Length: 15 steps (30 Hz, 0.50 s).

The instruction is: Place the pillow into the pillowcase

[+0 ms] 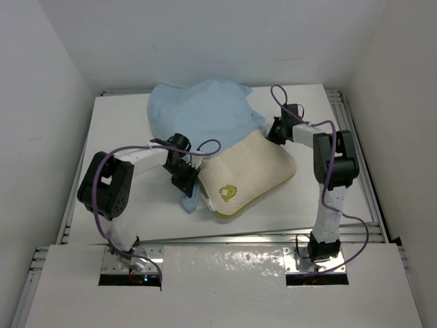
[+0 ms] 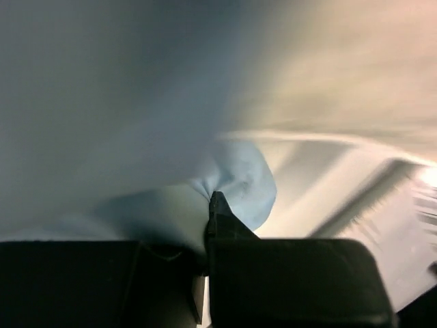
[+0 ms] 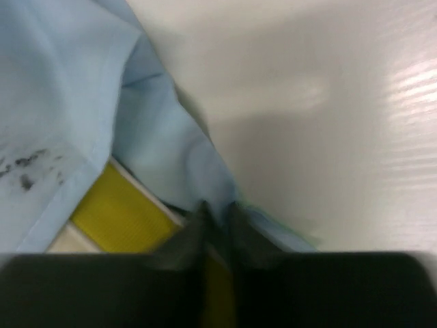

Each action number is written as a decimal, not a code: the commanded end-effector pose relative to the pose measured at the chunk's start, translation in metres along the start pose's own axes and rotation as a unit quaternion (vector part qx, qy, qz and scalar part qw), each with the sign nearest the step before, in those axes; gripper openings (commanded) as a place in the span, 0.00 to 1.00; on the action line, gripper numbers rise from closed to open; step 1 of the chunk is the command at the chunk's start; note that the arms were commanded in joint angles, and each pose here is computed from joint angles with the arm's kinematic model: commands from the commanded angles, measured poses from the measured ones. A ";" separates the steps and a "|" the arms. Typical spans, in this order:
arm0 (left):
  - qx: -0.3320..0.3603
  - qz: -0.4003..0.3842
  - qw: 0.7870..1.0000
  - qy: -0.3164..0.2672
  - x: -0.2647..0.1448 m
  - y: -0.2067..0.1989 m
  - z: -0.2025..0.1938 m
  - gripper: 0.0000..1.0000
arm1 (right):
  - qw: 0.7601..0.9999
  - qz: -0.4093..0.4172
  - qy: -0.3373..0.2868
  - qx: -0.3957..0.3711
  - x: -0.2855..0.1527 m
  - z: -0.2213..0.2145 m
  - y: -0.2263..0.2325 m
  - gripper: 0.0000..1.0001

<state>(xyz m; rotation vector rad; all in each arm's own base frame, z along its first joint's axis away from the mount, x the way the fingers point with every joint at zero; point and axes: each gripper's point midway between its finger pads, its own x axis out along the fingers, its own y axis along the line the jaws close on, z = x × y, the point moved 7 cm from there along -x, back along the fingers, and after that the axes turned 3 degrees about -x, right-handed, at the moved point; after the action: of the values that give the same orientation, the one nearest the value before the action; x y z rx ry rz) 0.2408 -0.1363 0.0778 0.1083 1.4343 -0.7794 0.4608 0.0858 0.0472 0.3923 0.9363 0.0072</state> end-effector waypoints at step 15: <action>0.107 -0.318 0.935 -0.116 -0.119 -0.091 0.059 0.00 | 0.966 0.170 0.140 0.138 -0.184 -0.050 0.053 0.00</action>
<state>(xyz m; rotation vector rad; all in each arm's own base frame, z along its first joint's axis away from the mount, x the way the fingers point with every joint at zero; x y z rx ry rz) 0.2382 -0.1821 0.1839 -0.1276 1.3048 -1.2672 0.3371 0.1021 0.1231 0.6928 1.1103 0.1048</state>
